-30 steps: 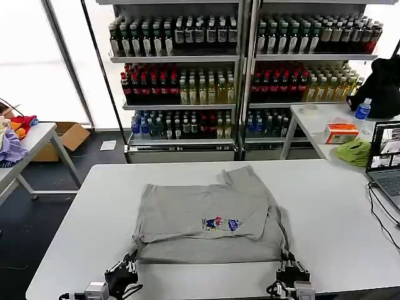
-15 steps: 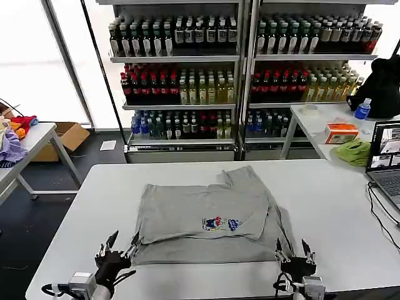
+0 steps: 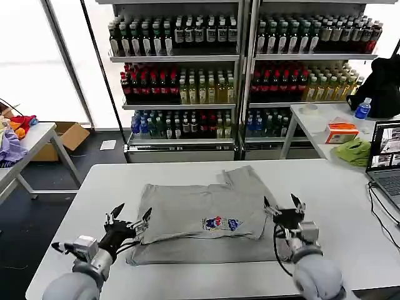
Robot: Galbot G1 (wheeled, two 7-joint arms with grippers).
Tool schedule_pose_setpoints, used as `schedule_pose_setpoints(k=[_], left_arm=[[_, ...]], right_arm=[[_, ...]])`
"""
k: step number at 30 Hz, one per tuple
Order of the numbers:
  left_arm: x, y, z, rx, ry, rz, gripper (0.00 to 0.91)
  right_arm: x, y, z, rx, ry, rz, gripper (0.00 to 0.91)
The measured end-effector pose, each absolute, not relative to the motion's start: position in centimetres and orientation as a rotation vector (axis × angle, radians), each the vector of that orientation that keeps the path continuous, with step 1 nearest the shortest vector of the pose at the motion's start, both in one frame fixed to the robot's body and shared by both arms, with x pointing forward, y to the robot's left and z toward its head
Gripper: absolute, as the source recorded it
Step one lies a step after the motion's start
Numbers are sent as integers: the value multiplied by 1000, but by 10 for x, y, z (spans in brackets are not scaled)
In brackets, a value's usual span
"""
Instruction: Fold and organize the clothes.
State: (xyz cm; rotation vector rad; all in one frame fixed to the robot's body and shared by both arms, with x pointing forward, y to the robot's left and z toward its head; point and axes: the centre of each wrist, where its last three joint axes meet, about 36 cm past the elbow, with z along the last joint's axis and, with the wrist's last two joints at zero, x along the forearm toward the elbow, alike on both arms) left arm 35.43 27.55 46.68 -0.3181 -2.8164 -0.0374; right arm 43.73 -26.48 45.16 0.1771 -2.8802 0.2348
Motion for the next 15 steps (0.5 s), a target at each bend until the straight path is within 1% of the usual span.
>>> schedule_pose_setpoints(k=[7, 15], left_arm=[[404, 282, 457, -352, -2791, -34, 907], [455, 281, 442, -352, -2738, -56, 907]], right_arm=[[490, -268, 457, 195, -2854, 288, 907], [544, -265, 459, 188, -2831, 283, 907]])
